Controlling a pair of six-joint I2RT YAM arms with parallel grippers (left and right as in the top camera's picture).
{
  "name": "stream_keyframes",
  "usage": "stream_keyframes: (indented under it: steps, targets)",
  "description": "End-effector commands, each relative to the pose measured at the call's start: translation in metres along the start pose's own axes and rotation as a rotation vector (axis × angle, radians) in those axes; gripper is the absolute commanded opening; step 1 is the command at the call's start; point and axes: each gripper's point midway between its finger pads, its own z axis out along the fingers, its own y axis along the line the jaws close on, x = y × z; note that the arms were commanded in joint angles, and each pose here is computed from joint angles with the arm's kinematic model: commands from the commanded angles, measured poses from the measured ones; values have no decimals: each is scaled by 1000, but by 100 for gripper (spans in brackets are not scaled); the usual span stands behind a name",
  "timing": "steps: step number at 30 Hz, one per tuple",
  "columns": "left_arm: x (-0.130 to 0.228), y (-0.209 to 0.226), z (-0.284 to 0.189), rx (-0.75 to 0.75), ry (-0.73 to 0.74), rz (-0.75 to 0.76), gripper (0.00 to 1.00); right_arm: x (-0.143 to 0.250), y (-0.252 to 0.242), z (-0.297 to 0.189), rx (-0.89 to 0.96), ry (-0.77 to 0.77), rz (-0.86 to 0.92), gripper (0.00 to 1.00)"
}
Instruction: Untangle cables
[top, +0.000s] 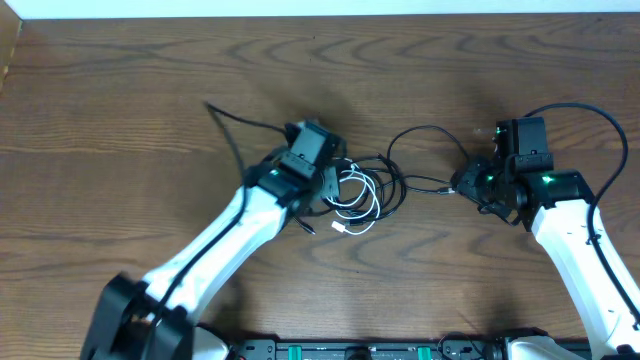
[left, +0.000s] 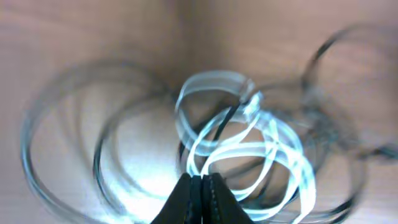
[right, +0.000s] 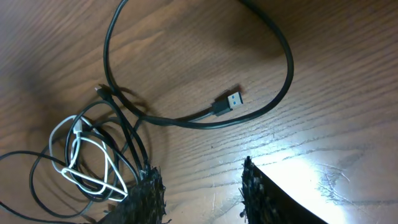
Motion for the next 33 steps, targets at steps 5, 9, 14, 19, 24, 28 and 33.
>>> stream_keyframes:
  steps: [5,9,14,19,24,28,33]
  targets:
    - [-61,-22,9,36,-263,249,13,-1,-1,0,9,-5,7,38]
    - [-72,-8,38,8,-280,246,8,0,-1,0,10,-4,8,38]
    - [-81,27,76,-51,-270,186,8,0,-2,0,11,-2,8,38]
    - [-69,56,108,-104,-212,131,8,1,-2,0,14,3,9,34]
    - [-38,60,120,-101,-87,117,7,2,-3,0,18,7,10,33]
    - [-8,63,113,-106,44,122,7,3,-4,0,19,8,10,33]
    - [16,75,90,-162,150,57,8,3,-3,0,19,8,10,34]
